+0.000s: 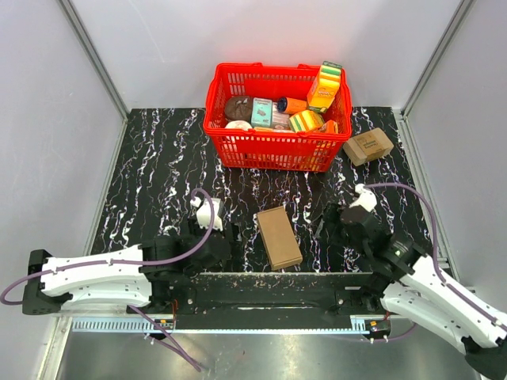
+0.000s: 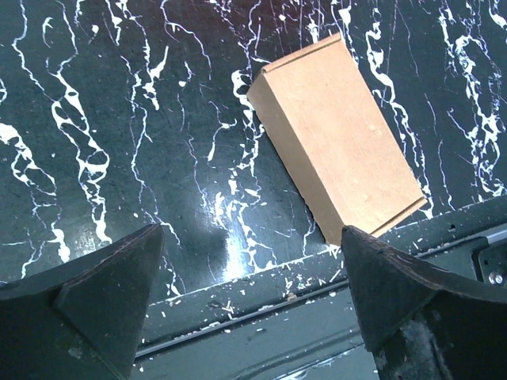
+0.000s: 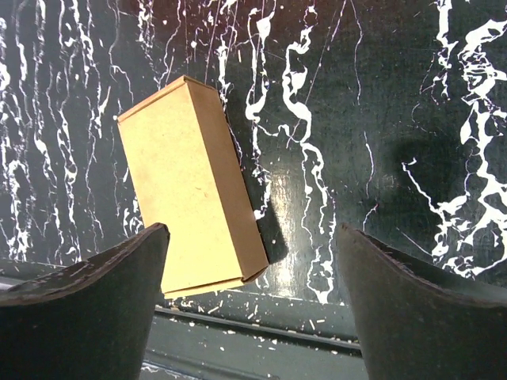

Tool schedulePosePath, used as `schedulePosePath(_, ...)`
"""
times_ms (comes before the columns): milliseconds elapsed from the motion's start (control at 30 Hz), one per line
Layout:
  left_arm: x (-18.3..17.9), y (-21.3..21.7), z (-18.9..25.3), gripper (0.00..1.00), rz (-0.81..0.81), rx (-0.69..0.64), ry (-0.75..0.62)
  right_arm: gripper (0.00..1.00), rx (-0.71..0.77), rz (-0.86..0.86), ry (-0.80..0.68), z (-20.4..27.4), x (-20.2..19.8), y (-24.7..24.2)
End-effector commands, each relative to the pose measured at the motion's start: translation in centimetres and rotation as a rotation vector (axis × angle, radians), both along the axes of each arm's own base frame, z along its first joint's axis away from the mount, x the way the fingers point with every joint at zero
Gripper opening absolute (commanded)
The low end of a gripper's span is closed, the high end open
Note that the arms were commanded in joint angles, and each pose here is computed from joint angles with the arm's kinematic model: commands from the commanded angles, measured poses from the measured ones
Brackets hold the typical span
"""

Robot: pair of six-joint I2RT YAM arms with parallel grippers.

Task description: Fold the paper box

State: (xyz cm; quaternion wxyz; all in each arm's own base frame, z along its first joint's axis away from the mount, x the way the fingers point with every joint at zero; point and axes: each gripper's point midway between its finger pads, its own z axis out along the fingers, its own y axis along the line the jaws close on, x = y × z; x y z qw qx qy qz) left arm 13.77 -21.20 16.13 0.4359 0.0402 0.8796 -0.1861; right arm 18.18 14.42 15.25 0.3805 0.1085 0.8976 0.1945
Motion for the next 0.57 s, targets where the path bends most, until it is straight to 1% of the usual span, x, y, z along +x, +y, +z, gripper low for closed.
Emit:
schedulePosePath(0, 0.8, 0.8, 1.6, 0.99, 0.037, 0.016, -0.050, 0.97, 0.098, -0.028, -0.138, 0.4, 0.7, -0.2)
schedulePosePath(33, 0.8, 0.9, 1.7, 0.99, 0.046, 0.025, -0.050, 0.99, 0.119, -0.034, -0.160, 0.3, 0.7, -0.4)
schedulePosePath(133, 0.9, 1.2, 1.6, 0.99, 0.052, 0.061, -0.050, 0.99, 0.185, -0.072, -0.241, 1.1, 0.8, -1.1)
schedulePosePath(200, 0.8, 1.0, 1.6, 0.99, 0.033, 0.067, -0.046, 1.00, 0.187, -0.075, -0.281, 1.6, 0.9, -1.6)
schedulePosePath(300, 0.6, 0.9, 1.4, 0.99, 0.024, 0.071, -0.037, 1.00, 0.134, -0.065, -0.283, 1.5, 0.9, -2.0)
schedulePosePath(400, 0.5, 1.0, 0.8, 0.99, 0.022, 0.082, -0.028, 0.99, 0.052, -0.035, -0.241, 0.6, 1.2, -1.7)
schedulePosePath(533, 0.7, 1.0, 1.2, 0.99, 0.015, 0.080, -0.052, 0.99, -0.011, 0.029, -0.191, -0.3, 1.9, -0.2)
